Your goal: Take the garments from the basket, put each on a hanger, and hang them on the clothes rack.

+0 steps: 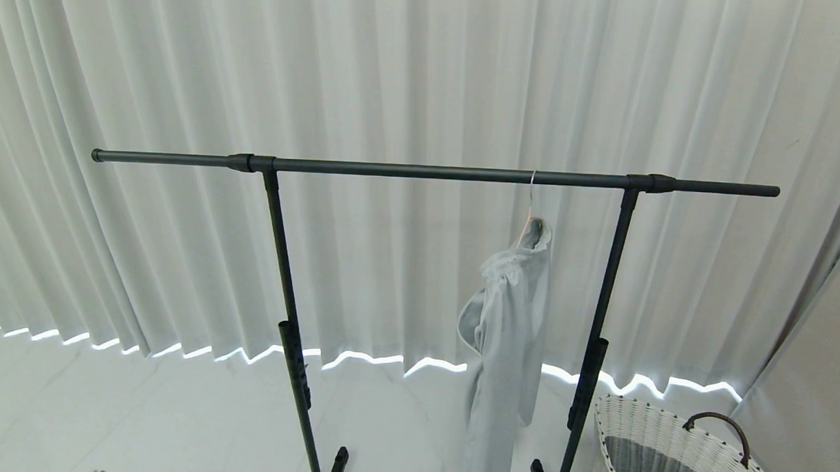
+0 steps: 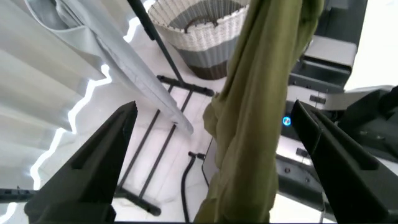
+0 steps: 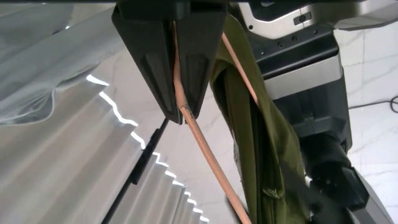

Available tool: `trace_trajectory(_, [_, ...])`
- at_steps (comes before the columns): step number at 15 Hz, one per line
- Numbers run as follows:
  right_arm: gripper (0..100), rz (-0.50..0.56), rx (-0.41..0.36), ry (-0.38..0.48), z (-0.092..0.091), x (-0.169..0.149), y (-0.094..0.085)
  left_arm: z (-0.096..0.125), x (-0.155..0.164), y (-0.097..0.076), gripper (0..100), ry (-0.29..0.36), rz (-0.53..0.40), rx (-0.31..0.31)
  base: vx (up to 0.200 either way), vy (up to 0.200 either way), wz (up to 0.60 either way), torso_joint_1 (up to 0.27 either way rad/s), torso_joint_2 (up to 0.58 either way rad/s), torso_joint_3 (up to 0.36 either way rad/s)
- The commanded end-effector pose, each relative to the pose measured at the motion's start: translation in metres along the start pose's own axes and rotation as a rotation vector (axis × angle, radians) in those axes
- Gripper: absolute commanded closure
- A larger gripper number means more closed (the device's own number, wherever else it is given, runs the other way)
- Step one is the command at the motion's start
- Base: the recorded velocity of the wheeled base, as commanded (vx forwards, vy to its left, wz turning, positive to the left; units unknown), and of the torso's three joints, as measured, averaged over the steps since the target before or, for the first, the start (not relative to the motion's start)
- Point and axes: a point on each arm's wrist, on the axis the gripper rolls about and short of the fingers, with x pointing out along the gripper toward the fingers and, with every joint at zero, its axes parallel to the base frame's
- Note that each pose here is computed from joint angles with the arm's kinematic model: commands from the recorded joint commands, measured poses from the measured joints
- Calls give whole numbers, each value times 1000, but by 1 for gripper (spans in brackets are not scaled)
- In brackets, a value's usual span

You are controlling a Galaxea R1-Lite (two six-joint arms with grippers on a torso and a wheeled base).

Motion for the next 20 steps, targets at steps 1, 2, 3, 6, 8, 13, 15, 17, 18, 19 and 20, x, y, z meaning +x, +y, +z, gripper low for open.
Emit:
trace_trajectory(1, [100, 1, 1, -4, 1, 0, 0, -1, 1, 0, 100, 7, -1, 3, 0, 0, 0, 0, 0, 0])
trace_trajectory(2, [100, 0, 2, -5, 1, 0, 0, -1, 1, 0, 100, 7, 1, 4, 0, 0, 0, 0, 0, 0])
trace_trajectory(3, [100, 0, 2, -5, 1, 0, 0, -1, 1, 0, 100, 9, 1, 4, 0, 0, 0, 0, 0, 0])
trace_trajectory(6, [100, -2, 4, -9, 2, -1, 0, -1, 1, 0, 100, 9, 3, 5, 0, 0, 0, 0, 0, 0])
trace_trajectory(8, [100, -2, 1, -5, 1, -1, -1, -1, 1, 0, 100, 9, 6, 5, 0, 0, 0, 0, 0, 0])
trace_trajectory(13, [0, -20, 3, -4, 0, -1, -3, -5, 1, 1, 100, 20, 41, 13, 0, 0, 0, 0, 0, 0])
trace_trajectory(15, [0, -81, 7, -13, 3, -3, -17, -13, -2, 2, 100, 52, 150, 98, 0, 0, 0, 0, 0, 0])
trace_trajectory(17, [0, -130, -11, -3, 2, 0, -27, -18, -6, 2, 100, 54, 198, 125, 0, 0, 0, 0, 0, 0])
trace_trajectory(18, [0, -144, -14, 6, 1, 3, -30, -18, -8, 2, 100, 47, 209, 141, 0, 0, 0, 0, 0, 0])
trace_trajectory(19, [0, -145, -15, 16, -1, 5, -30, -19, -9, 4, 100, 58, 247, 155, 0, 0, 0, 0, 0, 0])
trace_trajectory(20, [0, -145, -14, 26, -2, 8, -29, -20, -9, 9, 100, 89, 333, 159, 0, 0, 0, 0, 0, 0])
